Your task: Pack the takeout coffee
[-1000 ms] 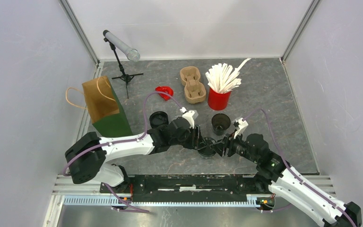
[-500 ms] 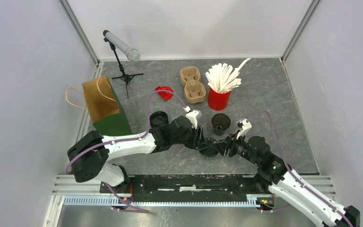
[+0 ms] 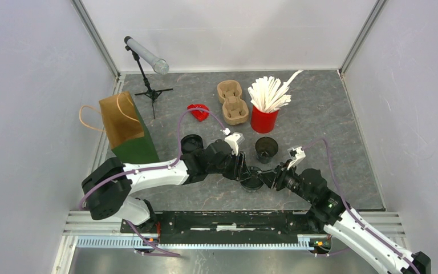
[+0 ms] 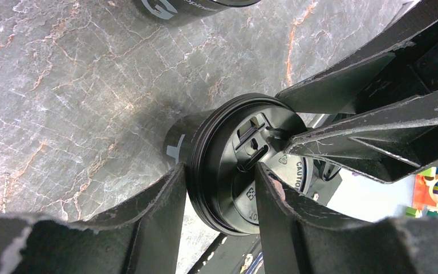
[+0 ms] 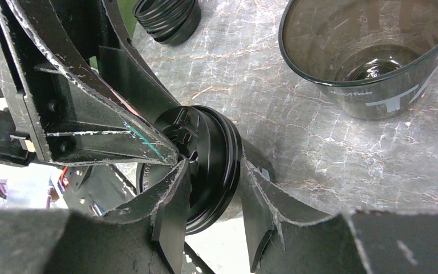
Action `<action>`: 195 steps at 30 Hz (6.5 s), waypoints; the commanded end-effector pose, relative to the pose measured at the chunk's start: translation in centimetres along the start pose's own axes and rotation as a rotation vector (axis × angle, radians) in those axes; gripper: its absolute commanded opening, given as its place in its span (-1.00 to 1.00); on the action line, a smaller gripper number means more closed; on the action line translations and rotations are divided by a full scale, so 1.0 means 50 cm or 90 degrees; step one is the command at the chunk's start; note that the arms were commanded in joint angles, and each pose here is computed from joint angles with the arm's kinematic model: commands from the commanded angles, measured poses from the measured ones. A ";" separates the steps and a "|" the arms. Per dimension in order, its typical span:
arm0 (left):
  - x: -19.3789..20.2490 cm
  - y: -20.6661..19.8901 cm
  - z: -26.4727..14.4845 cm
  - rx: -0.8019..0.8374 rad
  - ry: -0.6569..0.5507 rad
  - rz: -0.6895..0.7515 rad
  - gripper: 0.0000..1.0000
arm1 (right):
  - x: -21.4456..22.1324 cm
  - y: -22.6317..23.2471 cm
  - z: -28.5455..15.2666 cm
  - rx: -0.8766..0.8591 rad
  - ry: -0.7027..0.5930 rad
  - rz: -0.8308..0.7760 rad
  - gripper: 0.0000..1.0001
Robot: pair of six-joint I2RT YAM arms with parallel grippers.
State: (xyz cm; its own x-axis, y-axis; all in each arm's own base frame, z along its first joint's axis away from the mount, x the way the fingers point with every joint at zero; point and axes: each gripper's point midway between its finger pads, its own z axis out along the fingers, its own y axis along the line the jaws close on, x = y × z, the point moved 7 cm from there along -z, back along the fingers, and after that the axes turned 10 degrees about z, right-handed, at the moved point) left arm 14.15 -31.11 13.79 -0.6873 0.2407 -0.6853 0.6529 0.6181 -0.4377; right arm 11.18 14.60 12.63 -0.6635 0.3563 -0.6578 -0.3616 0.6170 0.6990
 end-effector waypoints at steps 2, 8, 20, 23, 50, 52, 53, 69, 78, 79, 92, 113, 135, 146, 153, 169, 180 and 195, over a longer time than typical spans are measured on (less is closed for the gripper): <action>0.120 0.076 -0.009 -0.105 0.170 0.030 0.06 | 0.034 -0.025 0.003 -0.004 0.011 0.041 -0.18; 0.126 0.080 -0.008 -0.114 0.178 0.023 0.05 | 0.074 -0.056 0.011 -0.009 0.027 0.064 -0.28; 0.155 0.097 0.001 -0.135 0.201 0.003 0.05 | 0.182 -0.157 0.013 0.052 0.093 0.106 -0.35; 0.163 0.102 0.005 -0.141 0.205 -0.004 0.04 | 0.203 -0.174 0.010 0.061 0.109 0.108 -0.36; 0.174 0.113 -0.006 -0.186 0.206 -0.035 0.01 | 0.046 -0.040 0.005 0.012 0.018 0.041 0.00; 0.175 0.114 -0.007 -0.191 0.209 -0.037 0.01 | 0.039 -0.033 0.004 0.009 0.016 0.042 0.00; 0.175 0.114 -0.008 -0.191 0.209 -0.038 0.01 | 0.036 -0.029 0.002 0.006 0.015 0.043 0.00; 0.165 0.115 -0.017 -0.207 0.200 -0.030 0.00 | 0.035 -0.020 -0.016 0.027 0.046 0.056 -0.14; 0.163 0.114 -0.021 -0.207 0.194 -0.032 0.00 | 0.045 -0.034 -0.024 0.064 0.064 0.064 -0.16; 0.162 0.114 -0.021 -0.209 0.193 -0.031 0.00 | 0.048 -0.035 -0.023 0.063 0.067 0.065 -0.21; 0.180 0.135 -0.024 -0.263 0.212 -0.038 -0.02 | 0.192 -0.150 -0.001 0.074 0.142 0.142 -0.47; 0.166 0.104 -0.042 -0.206 0.160 -0.115 -0.04 | 0.203 -0.194 -0.011 0.133 0.163 0.027 -0.45; 0.156 0.113 -0.045 -0.189 0.186 0.022 -0.06 | -0.008 -0.050 0.004 0.143 0.040 -0.110 0.06; 0.154 0.104 -0.011 -0.121 0.207 0.081 -0.06 | -0.062 0.019 0.012 0.064 0.036 -0.161 -0.13; 0.159 0.103 0.004 -0.103 0.224 0.095 -0.06 | -0.072 0.036 0.031 0.027 0.050 -0.183 -0.29; 0.163 0.110 0.004 -0.116 0.230 0.096 -0.06 | -0.125 0.067 0.015 0.049 0.033 -0.212 -0.17; 0.166 0.109 0.003 -0.113 0.225 0.094 -0.06 | -0.102 0.045 0.034 0.056 0.068 -0.221 -0.44; 0.198 0.125 -0.002 -0.145 0.229 0.036 -0.05 | 0.062 -0.098 0.016 0.146 0.173 -0.109 -0.59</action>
State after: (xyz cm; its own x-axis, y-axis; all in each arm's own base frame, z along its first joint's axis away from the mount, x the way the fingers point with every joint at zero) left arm 14.81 -31.55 12.83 -0.6343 0.2493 -0.7318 0.7043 0.5767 -0.4140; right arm 14.23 15.32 13.48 -0.6077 0.1216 -0.7848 -0.4808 0.7302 0.4854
